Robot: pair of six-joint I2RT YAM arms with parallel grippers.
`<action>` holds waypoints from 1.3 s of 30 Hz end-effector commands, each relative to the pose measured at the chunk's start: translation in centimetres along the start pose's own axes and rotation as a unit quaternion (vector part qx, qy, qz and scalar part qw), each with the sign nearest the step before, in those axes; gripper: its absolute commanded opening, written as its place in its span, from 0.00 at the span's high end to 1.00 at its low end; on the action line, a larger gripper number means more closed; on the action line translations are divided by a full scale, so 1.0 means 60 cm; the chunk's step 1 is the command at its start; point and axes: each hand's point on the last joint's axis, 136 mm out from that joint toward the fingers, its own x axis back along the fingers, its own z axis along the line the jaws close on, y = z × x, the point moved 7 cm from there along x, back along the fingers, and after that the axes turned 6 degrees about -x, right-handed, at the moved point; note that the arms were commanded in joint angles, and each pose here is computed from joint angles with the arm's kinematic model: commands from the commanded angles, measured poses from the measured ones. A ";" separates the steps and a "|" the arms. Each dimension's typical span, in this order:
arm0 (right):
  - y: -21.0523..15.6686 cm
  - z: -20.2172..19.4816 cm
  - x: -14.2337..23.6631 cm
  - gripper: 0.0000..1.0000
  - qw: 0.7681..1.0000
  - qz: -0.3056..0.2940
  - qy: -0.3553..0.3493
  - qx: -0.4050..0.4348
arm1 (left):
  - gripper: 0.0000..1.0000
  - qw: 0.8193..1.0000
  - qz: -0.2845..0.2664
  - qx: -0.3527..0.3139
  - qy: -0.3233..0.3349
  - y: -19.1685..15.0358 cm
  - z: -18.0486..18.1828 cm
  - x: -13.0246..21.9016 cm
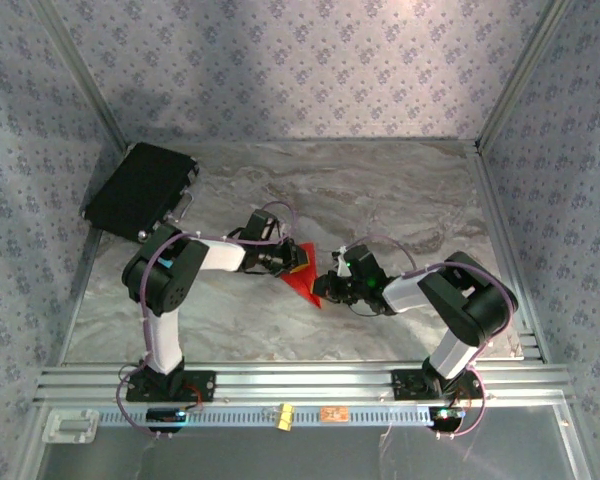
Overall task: Fold a paper plane with a square sheet of paper (pick it up from the middle)
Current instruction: Fourth fold the wing at the center of the table.
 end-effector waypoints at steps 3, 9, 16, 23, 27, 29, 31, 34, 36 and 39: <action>-0.020 -0.031 0.007 0.88 0.998 0.019 -0.061 -0.029 | 0.86 0.999 0.030 0.009 0.024 -0.016 0.022 -0.015; -0.034 -0.027 0.017 0.85 0.997 0.052 -0.063 -0.011 | 0.86 0.999 0.031 0.010 0.024 -0.016 0.022 -0.015; -0.046 -0.030 0.020 0.89 0.996 0.072 -0.057 -0.014 | 0.86 0.999 0.030 0.010 0.026 -0.016 0.024 -0.015; -0.072 -0.057 0.021 0.90 0.991 0.100 -0.078 -0.032 | 0.86 0.999 0.033 0.017 0.035 -0.018 0.031 -0.015; -0.077 -0.061 0.031 0.87 0.991 0.096 -0.092 -0.028 | 0.86 0.999 0.033 0.020 0.037 -0.019 0.033 -0.016; -0.078 -0.059 0.033 0.87 0.990 0.102 -0.092 -0.021 | 0.86 0.998 0.034 0.020 0.038 -0.019 0.033 -0.017; -0.082 -0.060 0.034 0.87 0.990 0.109 -0.090 -0.021 | 0.86 0.998 0.036 0.022 0.039 -0.020 0.036 -0.018; -0.086 -0.059 0.032 0.90 0.989 0.117 -0.086 -0.017 | 0.86 0.998 0.037 0.023 0.040 -0.022 0.037 -0.017; -0.088 -0.063 0.032 0.92 0.988 0.119 -0.096 -0.021 | 0.86 0.998 0.038 0.024 0.040 -0.023 0.038 -0.017; -0.091 -0.071 0.035 0.94 0.986 0.118 -0.111 -0.026 | 0.85 0.998 0.037 0.024 0.040 -0.023 0.037 -0.016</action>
